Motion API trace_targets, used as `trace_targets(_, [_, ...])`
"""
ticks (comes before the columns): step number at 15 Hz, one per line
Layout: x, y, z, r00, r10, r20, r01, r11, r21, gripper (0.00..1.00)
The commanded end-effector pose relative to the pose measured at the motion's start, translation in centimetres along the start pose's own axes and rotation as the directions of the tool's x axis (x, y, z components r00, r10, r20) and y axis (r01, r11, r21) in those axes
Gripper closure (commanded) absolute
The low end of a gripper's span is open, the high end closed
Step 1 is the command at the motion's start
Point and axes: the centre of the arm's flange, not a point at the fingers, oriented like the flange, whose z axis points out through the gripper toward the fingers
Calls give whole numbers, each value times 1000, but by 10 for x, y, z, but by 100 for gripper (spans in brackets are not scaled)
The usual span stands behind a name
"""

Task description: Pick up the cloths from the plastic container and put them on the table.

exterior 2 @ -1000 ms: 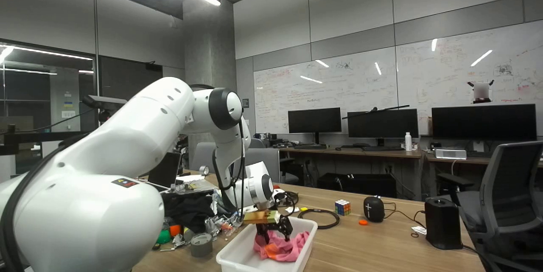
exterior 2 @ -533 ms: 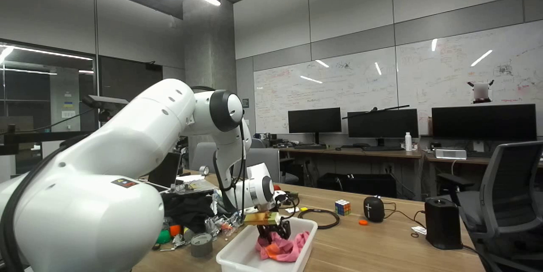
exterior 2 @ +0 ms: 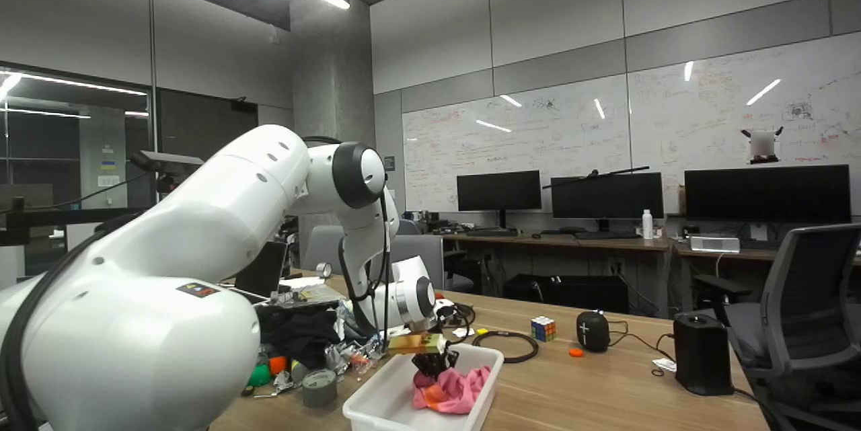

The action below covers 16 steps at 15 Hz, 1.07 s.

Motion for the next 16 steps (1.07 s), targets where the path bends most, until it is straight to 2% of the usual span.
trace_targets(1, [1, 5, -8, 999, 15, -30, -15, 1000, 13, 94])
trace_targets(8, [-20, 39, -76, 985, 96, -142, -94, 995, 19, 95])
trace_targets(16, [-69, 118, -187, 930, 251, -269, -251, 967, 33, 95])
